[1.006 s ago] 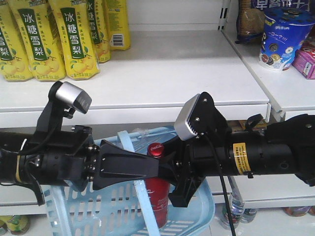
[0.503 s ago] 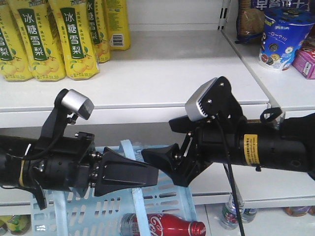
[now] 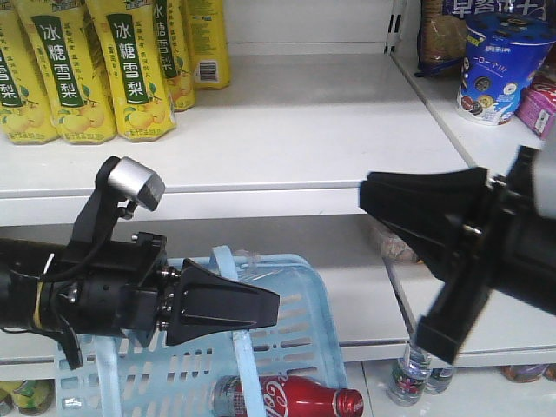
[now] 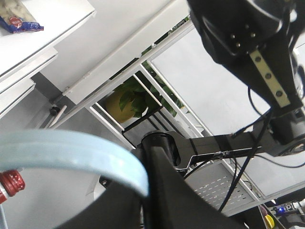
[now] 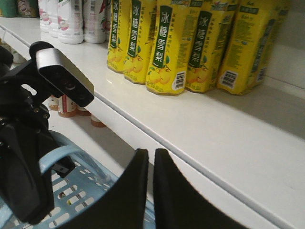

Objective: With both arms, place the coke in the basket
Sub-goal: 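Withdraw the right gripper up and away from the basket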

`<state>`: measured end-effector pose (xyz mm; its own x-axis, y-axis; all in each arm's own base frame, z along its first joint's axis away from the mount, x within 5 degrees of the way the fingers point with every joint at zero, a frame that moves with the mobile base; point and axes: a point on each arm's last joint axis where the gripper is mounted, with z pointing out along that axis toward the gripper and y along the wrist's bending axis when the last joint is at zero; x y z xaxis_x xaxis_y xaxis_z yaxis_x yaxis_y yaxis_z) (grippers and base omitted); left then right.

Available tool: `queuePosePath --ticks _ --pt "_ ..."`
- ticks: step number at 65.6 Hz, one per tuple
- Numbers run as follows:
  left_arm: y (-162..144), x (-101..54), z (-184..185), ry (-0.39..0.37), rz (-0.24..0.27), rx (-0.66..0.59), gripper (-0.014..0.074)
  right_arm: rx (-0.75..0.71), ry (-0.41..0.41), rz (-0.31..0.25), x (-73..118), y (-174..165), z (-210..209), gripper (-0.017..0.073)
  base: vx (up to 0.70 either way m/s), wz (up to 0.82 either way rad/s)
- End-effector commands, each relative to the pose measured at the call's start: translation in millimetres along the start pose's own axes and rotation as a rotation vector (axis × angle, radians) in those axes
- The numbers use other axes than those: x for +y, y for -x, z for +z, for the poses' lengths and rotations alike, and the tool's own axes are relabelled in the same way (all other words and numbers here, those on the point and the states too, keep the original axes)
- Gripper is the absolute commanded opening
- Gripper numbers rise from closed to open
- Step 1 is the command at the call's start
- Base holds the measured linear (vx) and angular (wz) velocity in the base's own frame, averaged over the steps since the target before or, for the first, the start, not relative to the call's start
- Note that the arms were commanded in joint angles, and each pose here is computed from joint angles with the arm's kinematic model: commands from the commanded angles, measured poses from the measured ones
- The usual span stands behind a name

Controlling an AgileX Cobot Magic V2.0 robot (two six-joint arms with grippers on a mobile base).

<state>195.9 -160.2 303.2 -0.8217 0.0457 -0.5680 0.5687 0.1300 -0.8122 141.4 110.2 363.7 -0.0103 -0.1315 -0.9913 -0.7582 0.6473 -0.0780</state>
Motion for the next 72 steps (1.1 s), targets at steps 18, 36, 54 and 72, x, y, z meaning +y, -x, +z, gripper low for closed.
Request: queuePosePath --ticks 18,36,54,72 --pt "6 -38.8 -6 -0.265 0.043 -0.013 -0.0006 -0.035 -0.312 0.128 9.6 -91 -70 -0.0006 0.0 0.0" --pt "6 -38.8 -6 -0.265 0.043 -0.013 -0.0006 -0.012 -0.315 0.211 16.1 -123 -77 -0.0005 0.0 0.0" --pt "6 -38.8 -6 -0.265 0.043 -0.013 -0.0006 -0.011 -0.315 0.207 16.2 -123 -77 -0.0005 0.0 0.0" --pt "6 -38.8 -6 -0.265 0.043 -0.013 -0.0006 -0.011 -0.315 0.207 16.2 -123 -77 -0.0005 0.0 0.0"
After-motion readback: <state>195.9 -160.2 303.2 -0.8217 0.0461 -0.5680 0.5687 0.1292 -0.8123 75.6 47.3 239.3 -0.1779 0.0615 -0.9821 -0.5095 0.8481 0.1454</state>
